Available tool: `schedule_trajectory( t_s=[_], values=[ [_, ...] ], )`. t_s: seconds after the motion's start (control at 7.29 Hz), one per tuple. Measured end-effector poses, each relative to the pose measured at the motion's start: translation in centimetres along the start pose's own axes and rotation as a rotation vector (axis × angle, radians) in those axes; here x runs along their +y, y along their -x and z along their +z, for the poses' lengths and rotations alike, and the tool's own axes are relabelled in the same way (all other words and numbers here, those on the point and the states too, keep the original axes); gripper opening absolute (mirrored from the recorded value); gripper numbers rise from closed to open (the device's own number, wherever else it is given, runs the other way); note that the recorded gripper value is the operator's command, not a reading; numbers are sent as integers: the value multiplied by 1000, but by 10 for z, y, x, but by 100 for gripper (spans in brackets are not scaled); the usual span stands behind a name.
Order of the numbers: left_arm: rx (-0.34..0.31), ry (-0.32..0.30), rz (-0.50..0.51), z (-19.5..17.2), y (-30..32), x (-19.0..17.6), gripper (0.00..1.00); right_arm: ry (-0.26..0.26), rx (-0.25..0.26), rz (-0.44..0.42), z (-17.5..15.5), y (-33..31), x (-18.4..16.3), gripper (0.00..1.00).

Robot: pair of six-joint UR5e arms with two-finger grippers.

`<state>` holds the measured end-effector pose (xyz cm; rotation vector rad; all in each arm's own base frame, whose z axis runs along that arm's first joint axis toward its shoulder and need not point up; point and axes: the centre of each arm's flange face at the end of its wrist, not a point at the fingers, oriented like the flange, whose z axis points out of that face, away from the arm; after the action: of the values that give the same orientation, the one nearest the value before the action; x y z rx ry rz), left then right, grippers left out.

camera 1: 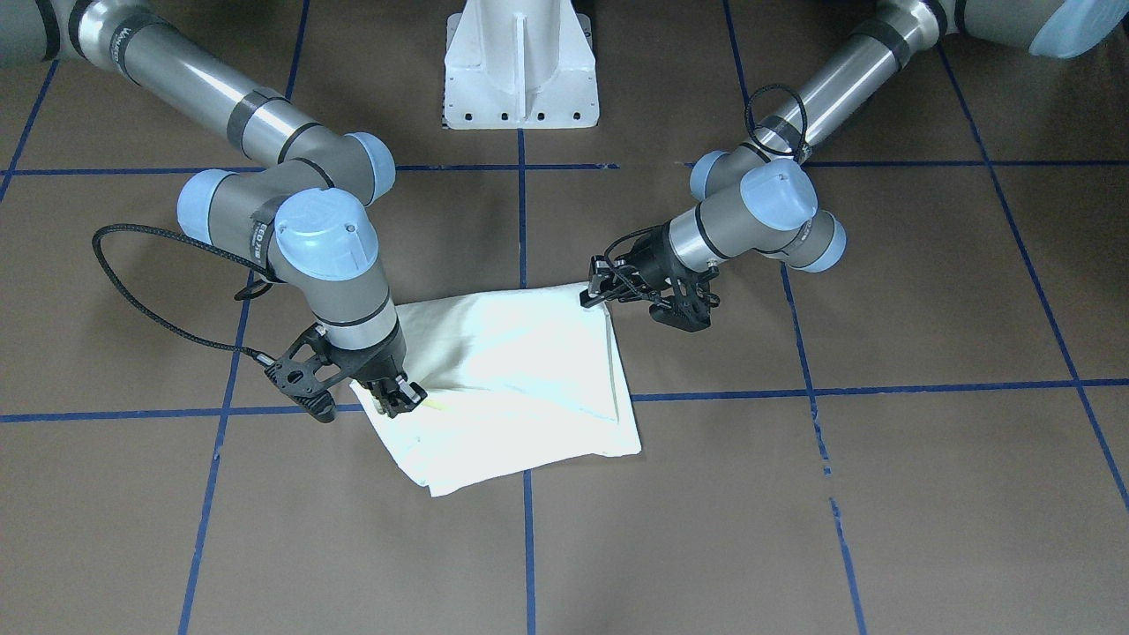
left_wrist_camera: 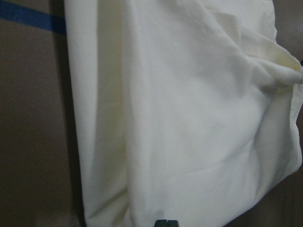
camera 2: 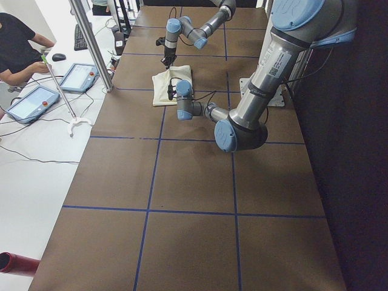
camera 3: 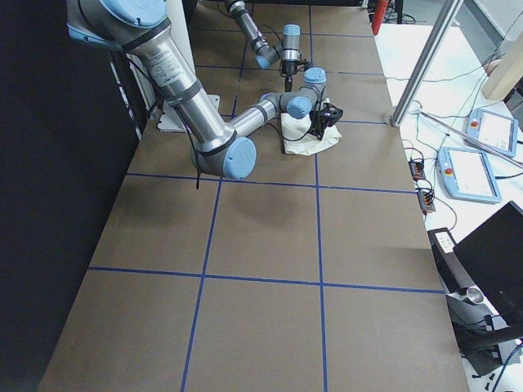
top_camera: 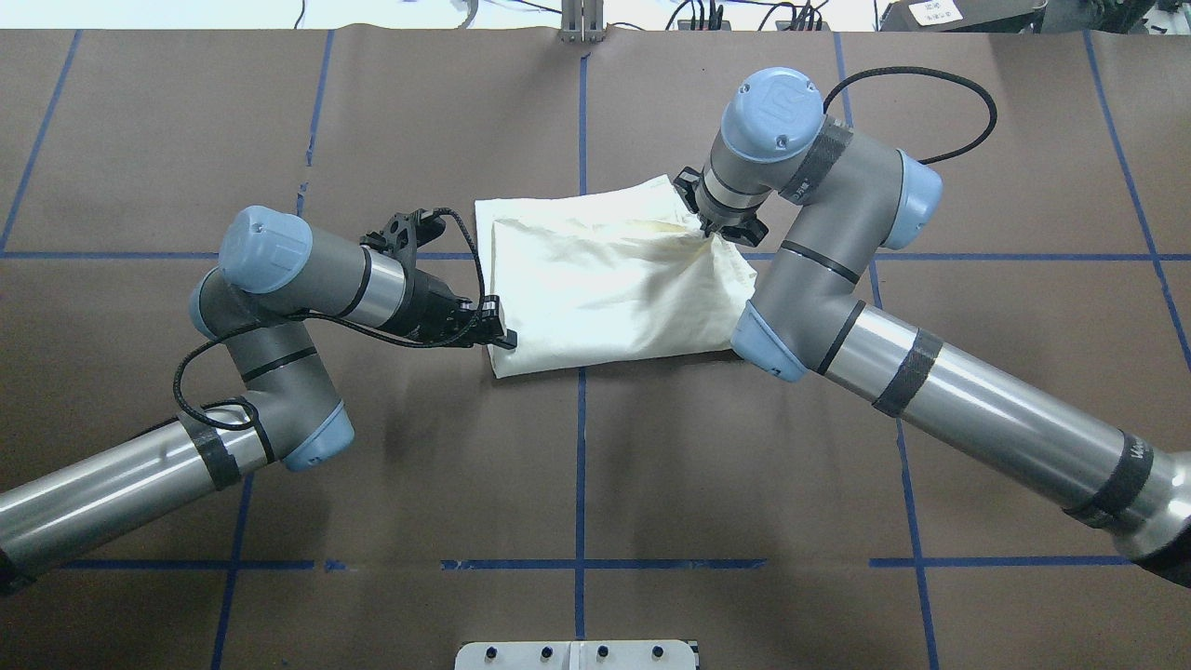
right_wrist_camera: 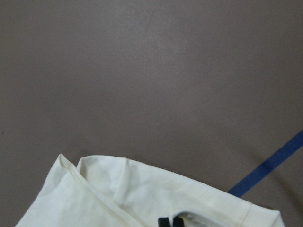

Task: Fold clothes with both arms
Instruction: 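Open both grippers and lift them off the folded shirt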

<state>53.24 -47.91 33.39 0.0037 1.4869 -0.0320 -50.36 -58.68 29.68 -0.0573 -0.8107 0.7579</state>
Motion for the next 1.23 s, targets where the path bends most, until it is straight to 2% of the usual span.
schedule_trajectory(
  t_s=[0.41,0.55,0.82,1.23],
  values=[
    [-18,0,6,1,13,-1,0,1,-4,-4,-2,1,0,0],
    [-22,-4,4,-2,16,-3,0,0,-6,-11,-3,2,-2,18],
    [-31,-32,-2,-23,27,-20,0,0,-32,-35,-5,1,-7,100],
    [-62,-92,18,-77,56,-59,0,15,-43,-69,-9,-13,-26,100]
  ],
)
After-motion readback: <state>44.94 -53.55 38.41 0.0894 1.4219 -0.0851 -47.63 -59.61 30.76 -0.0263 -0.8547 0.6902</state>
